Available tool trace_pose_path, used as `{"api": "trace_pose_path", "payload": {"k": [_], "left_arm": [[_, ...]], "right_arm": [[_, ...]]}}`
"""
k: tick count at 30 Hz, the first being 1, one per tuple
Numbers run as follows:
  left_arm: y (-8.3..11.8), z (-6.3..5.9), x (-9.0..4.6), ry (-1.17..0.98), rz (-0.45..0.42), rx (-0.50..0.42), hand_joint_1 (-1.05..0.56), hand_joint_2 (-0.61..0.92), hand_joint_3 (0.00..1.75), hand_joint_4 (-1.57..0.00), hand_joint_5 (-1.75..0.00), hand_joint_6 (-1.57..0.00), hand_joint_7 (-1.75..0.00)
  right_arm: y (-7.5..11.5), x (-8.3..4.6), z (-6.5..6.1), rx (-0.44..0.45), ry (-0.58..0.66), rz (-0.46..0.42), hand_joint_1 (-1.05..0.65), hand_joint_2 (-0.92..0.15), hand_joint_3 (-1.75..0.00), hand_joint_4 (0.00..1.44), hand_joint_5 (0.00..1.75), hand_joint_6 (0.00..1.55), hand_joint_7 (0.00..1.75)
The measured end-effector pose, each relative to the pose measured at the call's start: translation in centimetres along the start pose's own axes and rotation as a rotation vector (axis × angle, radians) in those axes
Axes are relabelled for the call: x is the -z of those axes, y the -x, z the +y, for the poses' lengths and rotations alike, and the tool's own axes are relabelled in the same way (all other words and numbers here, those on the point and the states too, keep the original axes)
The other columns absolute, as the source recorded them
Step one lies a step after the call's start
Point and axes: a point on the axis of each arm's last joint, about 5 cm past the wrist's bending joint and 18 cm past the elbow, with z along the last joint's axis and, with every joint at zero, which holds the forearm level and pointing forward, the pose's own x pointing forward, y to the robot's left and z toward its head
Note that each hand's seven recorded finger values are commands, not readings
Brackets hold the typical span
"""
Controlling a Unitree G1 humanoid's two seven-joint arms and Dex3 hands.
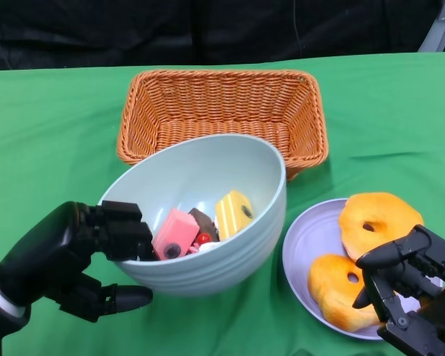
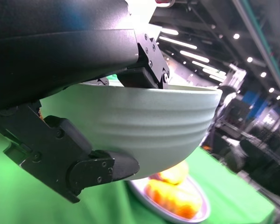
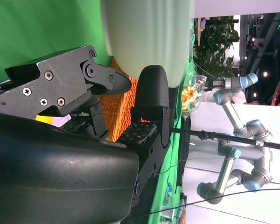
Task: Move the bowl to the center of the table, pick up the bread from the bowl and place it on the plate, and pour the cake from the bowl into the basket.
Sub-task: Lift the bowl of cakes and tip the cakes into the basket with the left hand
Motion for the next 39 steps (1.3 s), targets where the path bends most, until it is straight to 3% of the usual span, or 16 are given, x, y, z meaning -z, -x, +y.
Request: {"api": "trace_pose_path", "payload": {"k": [4,10,13,22,24,30,32,35,39], "left_arm": [[-0.7,0.3,-0.6,0.073,0.014,-0.041,-0.1,0.37,1.39,-0.84,-1.69,-0.84,-1.38],[-2.7,1.2,-0.9,0.144,-0.004,-0.113,-0.13,0.41,1.36,-0.82,-1.71,-0.79,-1.48],[-4.1,1.2,-0.3,0.169,0.01,-0.106,-0.06,0.41,1.35,-0.8,-1.74,-0.77,-1.49],[-7.7,2.3,1.0,0.178,-0.002,-0.125,-0.07,0.45,1.32,-0.78,-1.75,-0.75,-1.48],[-8.8,1.9,1.6,0.188,0.013,-0.113,-0.1,0.52,1.2,-0.76,-1.75,-0.72,-1.48],[-12.4,1.7,2.6,0.214,0.037,-0.111,-0.14,0.56,1.09,-0.81,-1.69,-0.74,-1.45],[-13.2,1.4,2.7,0.227,0.037,-0.111,-0.15,0.57,1.07,-0.83,-1.66,-0.75,-1.42],[-13.9,0.8,2.9,0.264,0.056,-0.123,-0.21,0.69,0.87,-0.83,-1.68,-0.77,-1.37],[-14.8,0.3,3.1,0.3,0.075,-0.132,-0.2,0.69,0.86,-0.81,-1.71,-0.76,-1.39]], "right_arm": [[0.0,0.1,0.0,-0.001,-0.001,0.002,-0.04,-0.79,-0.66,0.67,1.55,0.65,1.19],[-0.1,0.1,0.1,-0.009,0.015,0.005,-0.03,-0.75,-0.74,0.67,1.55,0.64,1.22],[-0.1,0.5,0.2,-0.018,0.011,0.023,-0.02,-0.7,-0.8,0.67,1.58,0.63,1.24],[0.0,1.2,0.7,-0.05,0.016,0.055,-0.04,-0.66,-0.86,0.68,1.58,0.63,1.26],[0.0,1.4,0.7,-0.051,0.022,0.054,-0.06,-0.71,-0.76,0.68,1.57,0.63,1.25],[0.2,2.0,1.1,-0.081,0.021,0.078,-0.07,-0.75,-0.67,0.68,1.58,0.64,1.24],[0.3,2.2,1.1,-0.083,0.02,0.084,-0.07,-0.76,-0.66,0.67,1.58,0.64,1.24],[0.4,2.4,1.1,-0.086,0.016,0.095,-0.05,-0.77,-0.66,0.67,1.59,0.63,1.25],[0.3,2.4,1.1,-0.092,0.014,0.097,-0.05,-0.77,-0.65,0.66,1.59,0.63,1.26]]}}
